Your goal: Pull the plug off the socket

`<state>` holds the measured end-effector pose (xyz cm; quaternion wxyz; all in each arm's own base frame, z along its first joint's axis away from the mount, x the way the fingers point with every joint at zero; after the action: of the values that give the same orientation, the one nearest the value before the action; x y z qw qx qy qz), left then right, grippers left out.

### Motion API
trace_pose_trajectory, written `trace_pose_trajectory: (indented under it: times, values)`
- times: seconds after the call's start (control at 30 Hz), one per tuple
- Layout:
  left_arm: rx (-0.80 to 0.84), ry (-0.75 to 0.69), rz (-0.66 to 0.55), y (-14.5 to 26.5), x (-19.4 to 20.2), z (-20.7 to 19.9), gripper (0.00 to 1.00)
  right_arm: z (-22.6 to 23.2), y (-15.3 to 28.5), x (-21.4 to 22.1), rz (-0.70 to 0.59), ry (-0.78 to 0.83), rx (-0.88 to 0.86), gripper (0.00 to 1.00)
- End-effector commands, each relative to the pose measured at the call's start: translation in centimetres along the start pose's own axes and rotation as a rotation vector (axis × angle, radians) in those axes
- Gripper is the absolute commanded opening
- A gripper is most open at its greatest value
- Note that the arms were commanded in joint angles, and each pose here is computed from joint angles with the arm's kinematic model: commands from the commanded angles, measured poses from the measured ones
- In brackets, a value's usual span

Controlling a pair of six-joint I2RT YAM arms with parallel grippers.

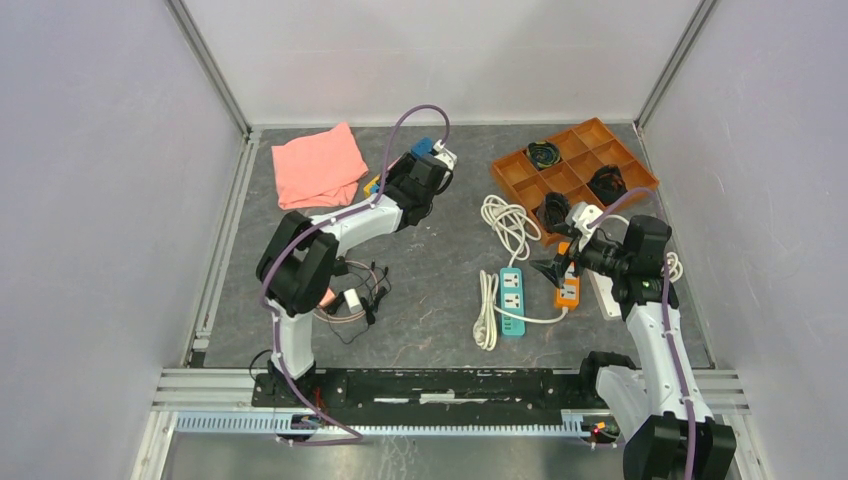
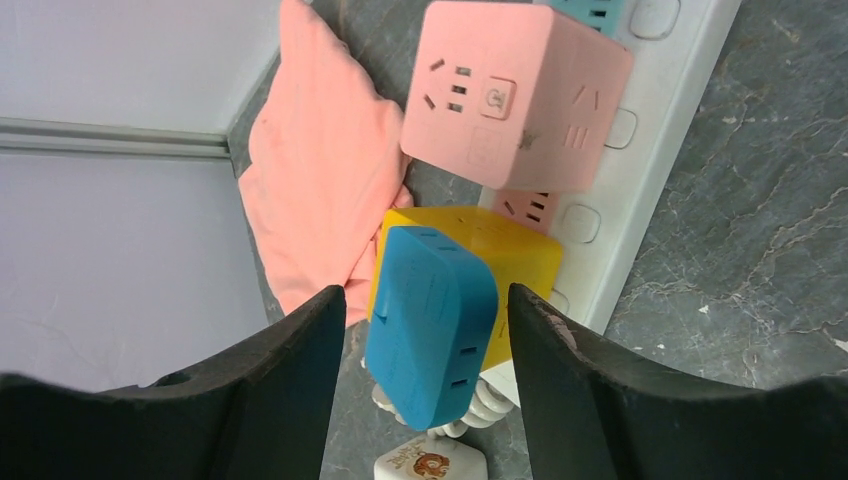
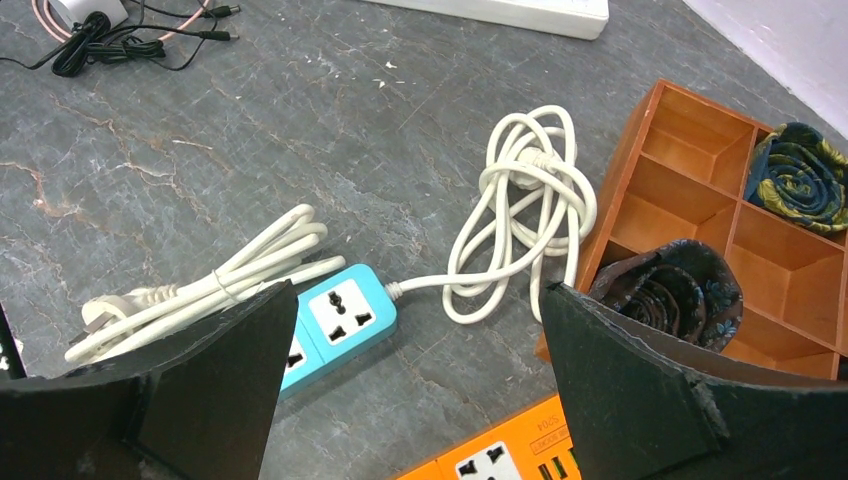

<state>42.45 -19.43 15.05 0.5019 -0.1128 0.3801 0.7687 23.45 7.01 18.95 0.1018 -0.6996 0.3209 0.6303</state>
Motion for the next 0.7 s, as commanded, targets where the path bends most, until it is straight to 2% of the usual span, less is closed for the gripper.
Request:
trace_pose_trajectory:
  times: [0.0, 0.13, 0.23, 0.37, 0.67]
  values:
    - [-0.031, -0.02, 0.018, -0.9, 0.6, -0.1, 0.67, -0.2, 0.1, -1.3, -0.027, 0.053, -0.005, 0.98]
    - [-0.031, -0.025, 0.027, -0.9, 1.0, 0.1, 0.63, -0.1, 0.1, -1.3, -0.029, 0.051, -0.012, 0.98]
    - [-0.04, -0.015, 0.03, -0.9, 1.1, 0.7, 0.54, -0.1, 0.1, -1.3, -0.028, 0.052, -0.012, 0.98]
    - [-0.056, 0.011, 0.011, -0.2, 0.4, 2.0, 0.51, -0.1, 0.1, -1.3, -0.027, 0.05, -0.012, 0.98]
    - [-0.053, 0.078, -0.048, 1.5, -1.1, 4.1, 0.5, -0.1, 0.0, -1.3, -0.029, 0.049, -0.016, 0.98]
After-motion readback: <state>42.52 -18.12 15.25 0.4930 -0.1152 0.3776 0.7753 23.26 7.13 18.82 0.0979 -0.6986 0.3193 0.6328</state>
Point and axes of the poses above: each gripper's point midway between its finger pads, its own y axis back along the fingers, its own z axis along the line the jaws close on, x = y × z, the point moved 4 cm from there along y, back along the fingers, and after that the axes turned 4 degrees about y, right-handed, at the moved point
